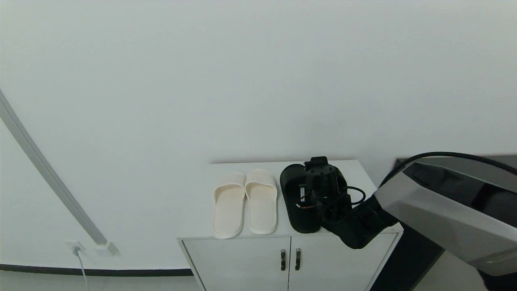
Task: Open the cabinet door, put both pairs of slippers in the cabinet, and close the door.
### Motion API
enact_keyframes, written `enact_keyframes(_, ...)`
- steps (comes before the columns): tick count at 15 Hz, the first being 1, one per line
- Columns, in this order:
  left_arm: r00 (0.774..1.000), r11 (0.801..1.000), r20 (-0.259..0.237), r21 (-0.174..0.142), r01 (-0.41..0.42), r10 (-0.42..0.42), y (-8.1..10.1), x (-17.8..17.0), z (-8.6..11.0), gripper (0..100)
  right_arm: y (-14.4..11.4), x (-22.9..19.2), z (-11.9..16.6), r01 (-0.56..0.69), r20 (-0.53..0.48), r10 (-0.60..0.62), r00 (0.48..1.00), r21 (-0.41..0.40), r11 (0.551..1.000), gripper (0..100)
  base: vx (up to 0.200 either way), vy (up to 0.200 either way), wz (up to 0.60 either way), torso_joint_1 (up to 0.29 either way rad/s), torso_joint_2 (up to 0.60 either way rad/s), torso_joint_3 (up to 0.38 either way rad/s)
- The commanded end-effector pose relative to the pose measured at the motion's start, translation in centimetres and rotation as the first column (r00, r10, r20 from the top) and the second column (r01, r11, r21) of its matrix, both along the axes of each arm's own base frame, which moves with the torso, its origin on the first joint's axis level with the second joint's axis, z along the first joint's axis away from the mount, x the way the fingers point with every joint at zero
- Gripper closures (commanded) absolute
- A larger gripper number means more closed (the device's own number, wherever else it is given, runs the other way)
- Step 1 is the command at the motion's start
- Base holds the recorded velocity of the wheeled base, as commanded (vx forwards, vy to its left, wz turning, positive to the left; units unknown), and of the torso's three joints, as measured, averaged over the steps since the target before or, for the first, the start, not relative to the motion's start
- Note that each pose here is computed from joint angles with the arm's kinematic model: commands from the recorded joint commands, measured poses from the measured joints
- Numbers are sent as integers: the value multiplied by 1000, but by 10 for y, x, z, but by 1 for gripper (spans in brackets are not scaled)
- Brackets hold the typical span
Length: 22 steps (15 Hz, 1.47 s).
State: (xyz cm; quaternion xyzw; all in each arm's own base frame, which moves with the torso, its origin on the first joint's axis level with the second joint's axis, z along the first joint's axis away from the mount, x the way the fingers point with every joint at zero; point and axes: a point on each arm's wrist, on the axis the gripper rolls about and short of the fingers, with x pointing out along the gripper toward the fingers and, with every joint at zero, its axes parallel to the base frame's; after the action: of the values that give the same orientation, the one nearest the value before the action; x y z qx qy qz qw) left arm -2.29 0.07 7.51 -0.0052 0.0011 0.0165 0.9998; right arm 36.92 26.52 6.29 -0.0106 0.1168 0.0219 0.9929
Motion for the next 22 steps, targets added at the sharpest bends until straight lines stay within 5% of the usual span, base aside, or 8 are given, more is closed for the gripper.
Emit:
enact_keyframes(1, 1000, 1000, -1, 0, -1, 1, 0, 0, 0, 100, -7, -57, 58, -97, 40, 96, 995, 34, 995, 100, 0, 0, 0, 0, 0, 0)
enact_keyframes(5, 1000, 1000, -1, 1, -1, 1, 0, 0, 0, 100, -51, -166, 93, -402, -18, 403, 915, 57, 914, 100, 0, 0, 0, 0, 0, 0)
enact_keyframes(8, 1000, 1000, -1, 3, -1, 1, 0, 0, 0, 100, -81, -197, 107, -517, -23, 522, 852, 106, 849, 100, 0, 0, 0, 0, 0, 0)
enact_keyframes(22, 1000, 1000, -1, 4, -1, 1, 0, 0, 0, 100, -86, -202, 86, -561, -99, 568, 817, 93, 823, 100, -86, 0, 0, 1, 1, 1)
